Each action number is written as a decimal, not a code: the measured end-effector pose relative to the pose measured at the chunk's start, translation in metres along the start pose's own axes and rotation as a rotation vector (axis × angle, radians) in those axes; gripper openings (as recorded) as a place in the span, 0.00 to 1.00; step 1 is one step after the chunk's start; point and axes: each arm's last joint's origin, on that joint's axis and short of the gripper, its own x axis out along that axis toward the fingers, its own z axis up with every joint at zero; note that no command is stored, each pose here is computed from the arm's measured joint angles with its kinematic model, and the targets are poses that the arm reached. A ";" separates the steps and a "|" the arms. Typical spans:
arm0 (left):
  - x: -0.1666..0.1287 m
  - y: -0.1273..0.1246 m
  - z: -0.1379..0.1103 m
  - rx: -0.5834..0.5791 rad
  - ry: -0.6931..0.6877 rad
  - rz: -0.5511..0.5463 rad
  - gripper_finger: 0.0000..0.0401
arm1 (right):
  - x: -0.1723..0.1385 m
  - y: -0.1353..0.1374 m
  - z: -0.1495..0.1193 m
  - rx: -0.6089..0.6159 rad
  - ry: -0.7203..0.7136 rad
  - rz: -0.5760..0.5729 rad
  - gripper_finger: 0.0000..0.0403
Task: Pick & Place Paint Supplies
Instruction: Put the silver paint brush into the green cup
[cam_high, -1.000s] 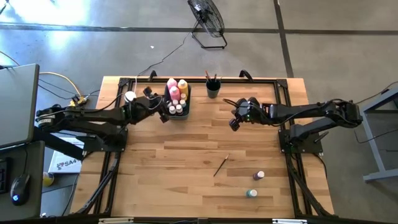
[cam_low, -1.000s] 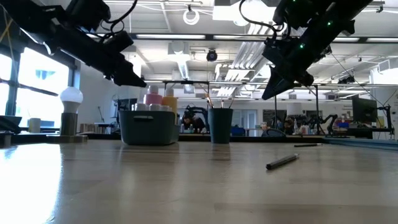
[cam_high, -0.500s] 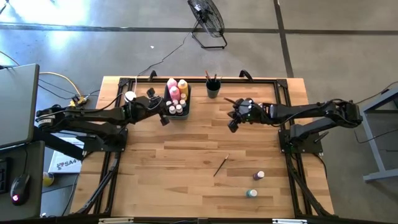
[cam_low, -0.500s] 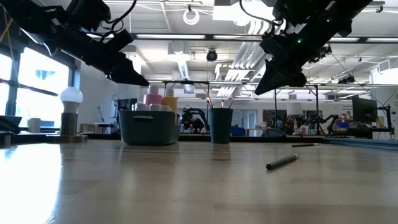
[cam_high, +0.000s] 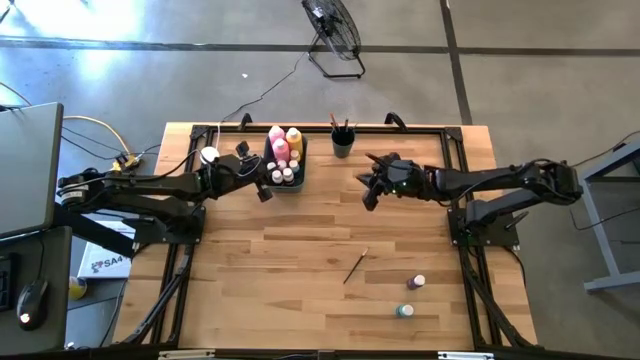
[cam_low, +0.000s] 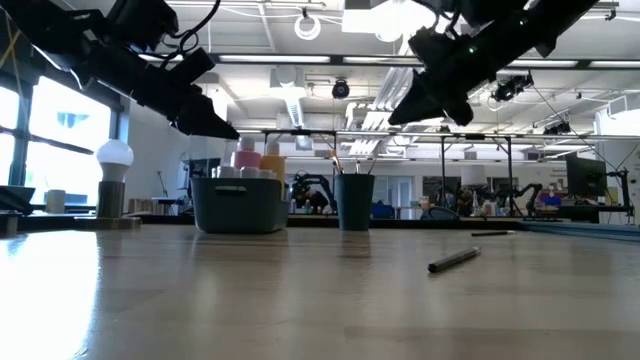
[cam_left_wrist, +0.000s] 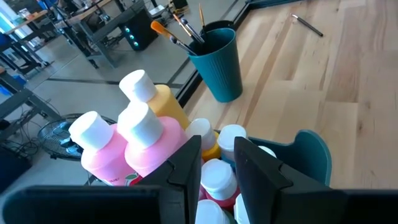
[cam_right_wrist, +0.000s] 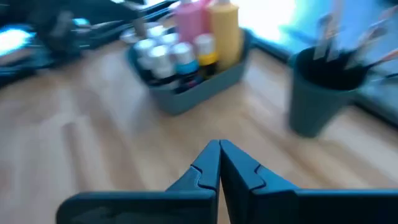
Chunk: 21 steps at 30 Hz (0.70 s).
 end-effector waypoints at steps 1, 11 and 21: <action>0.000 0.000 0.000 0.000 0.000 0.000 0.23 | -0.001 0.001 0.002 -0.009 -0.012 -0.042 0.00; 0.000 0.000 0.000 0.001 0.003 0.003 0.23 | -0.029 -0.005 0.063 0.139 0.050 -0.345 0.01; 0.000 -0.002 -0.006 0.002 0.058 -0.013 0.23 | -0.055 -0.044 0.103 0.435 0.145 -0.488 0.00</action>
